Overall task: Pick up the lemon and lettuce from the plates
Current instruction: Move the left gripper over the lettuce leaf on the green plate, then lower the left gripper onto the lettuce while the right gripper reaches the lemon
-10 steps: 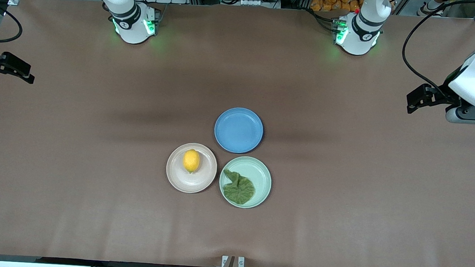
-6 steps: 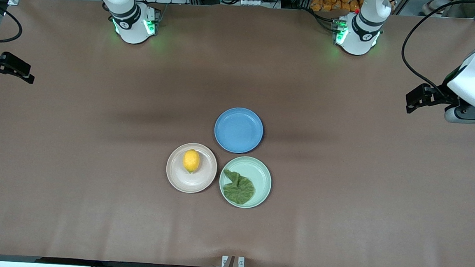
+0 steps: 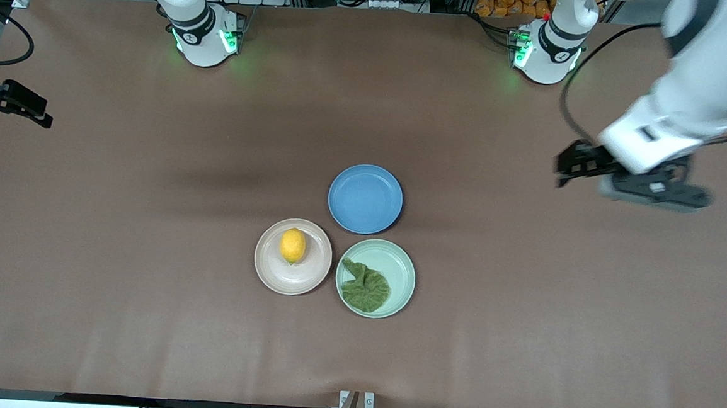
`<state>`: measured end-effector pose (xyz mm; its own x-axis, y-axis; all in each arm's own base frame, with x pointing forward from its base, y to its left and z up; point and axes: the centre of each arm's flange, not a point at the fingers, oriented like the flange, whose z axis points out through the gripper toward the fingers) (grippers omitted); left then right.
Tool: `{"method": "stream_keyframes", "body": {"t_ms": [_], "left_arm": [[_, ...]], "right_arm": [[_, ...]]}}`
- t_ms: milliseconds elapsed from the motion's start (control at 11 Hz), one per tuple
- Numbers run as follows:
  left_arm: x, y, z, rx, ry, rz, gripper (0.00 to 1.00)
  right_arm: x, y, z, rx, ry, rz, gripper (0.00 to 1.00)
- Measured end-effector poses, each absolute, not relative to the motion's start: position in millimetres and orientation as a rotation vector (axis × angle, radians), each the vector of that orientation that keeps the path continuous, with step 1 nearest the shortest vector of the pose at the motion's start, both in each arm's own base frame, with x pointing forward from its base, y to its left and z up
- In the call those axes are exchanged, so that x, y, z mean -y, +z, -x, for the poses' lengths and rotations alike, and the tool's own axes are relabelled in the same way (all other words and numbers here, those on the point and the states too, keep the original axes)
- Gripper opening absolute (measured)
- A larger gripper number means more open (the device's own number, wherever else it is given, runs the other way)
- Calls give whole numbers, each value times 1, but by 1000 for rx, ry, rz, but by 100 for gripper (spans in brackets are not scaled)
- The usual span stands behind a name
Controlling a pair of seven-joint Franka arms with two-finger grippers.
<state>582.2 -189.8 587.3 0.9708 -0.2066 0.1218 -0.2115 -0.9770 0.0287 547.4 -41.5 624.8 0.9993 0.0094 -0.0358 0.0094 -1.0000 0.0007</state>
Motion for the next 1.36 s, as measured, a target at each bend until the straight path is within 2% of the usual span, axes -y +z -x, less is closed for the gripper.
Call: {"method": "stream_keyframes", "body": {"t_ms": [545,909,1364], "left_arm": [[350,455,-617,582,465,-2872,100],[416,363,-616,644,603,-2748,100],[447,240,-606,657,769,-2628,100]], "right_arm": [[41,624,-548,-15,-59,-3140,100],[27,616,-553,-38,-81,-3157,100],[-72,564,-578,-7,-195,-3190,100]]}}
